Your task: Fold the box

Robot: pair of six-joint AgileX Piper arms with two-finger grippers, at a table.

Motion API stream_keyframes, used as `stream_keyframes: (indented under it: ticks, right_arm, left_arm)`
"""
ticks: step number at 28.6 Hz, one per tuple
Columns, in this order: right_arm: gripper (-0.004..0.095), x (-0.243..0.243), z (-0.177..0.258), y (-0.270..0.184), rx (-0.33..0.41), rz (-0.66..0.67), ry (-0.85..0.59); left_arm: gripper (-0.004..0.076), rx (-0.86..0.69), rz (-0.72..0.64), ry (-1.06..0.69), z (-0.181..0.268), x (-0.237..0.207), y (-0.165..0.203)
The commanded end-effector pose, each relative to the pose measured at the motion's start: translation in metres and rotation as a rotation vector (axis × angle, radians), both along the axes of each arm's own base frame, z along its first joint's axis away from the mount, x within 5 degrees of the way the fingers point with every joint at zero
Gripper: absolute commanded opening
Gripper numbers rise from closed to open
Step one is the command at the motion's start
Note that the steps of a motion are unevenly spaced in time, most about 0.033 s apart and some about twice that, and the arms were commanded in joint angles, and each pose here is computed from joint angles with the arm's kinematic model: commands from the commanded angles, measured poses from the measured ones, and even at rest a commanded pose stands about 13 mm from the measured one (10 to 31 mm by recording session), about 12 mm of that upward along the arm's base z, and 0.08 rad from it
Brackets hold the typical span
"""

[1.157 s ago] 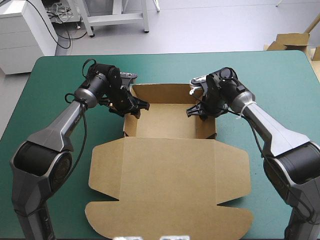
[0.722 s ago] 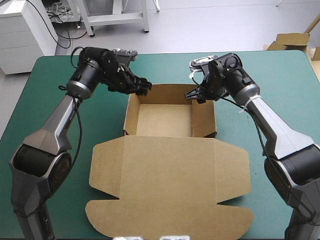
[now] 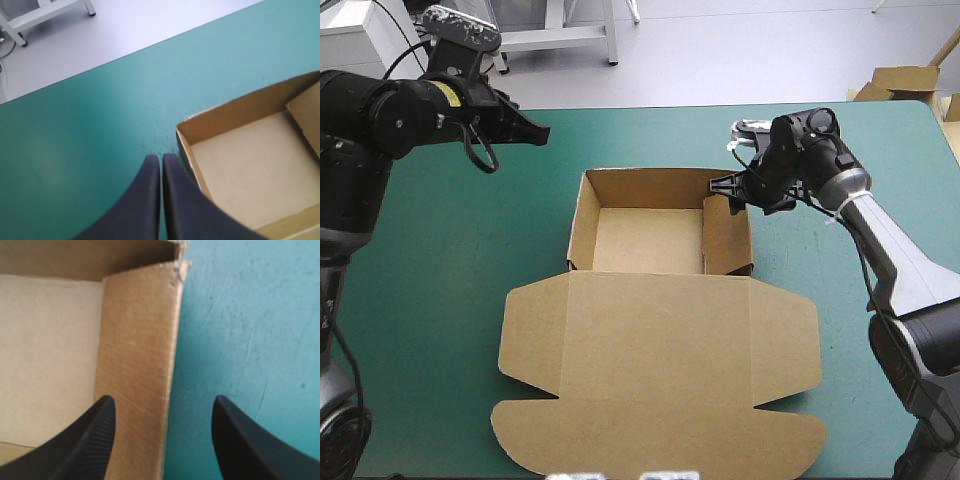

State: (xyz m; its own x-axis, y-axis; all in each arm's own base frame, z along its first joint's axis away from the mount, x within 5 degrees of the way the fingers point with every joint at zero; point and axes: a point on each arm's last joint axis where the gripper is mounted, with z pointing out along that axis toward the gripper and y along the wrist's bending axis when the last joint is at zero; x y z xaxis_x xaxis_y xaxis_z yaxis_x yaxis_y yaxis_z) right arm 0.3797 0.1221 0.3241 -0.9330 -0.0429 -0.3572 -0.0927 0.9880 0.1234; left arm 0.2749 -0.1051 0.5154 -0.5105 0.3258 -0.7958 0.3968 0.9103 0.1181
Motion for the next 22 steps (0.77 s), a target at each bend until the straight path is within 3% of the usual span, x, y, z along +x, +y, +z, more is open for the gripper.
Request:
stream_keyframes:
  ticks: [1, 10, 14, 18, 22]
  right_arm:
    - [0.0504, -0.009, 0.008, -0.004, 0.018, 0.004, -0.028]
    - [0.0392, -0.003, -0.026, 0.005, 0.057, 0.038, 0.084]
    - [0.0242, -0.002, -0.026, 0.005, 0.042, 0.075, 0.07]
    - [-0.0019, -0.002, -0.026, 0.005, 0.035, 0.095, 0.07]
    - [-0.002, -0.002, -0.026, 0.005, 0.033, 0.095, 0.069]
  left_arm:
    - [-0.0008, -0.007, -0.012, 0.006, 0.005, -0.038, 0.013]
    - [-0.0008, 0.04, -0.017, 0.114, -0.063, -0.09, 0.034]
    - [-0.0008, 0.052, -0.017, 0.152, -0.099, -0.119, 0.045]
    - [-0.0008, 0.074, -0.017, 0.207, -0.138, -0.147, 0.057]
    - [-0.0008, 0.094, -0.016, 0.258, -0.177, -0.174, 0.067]
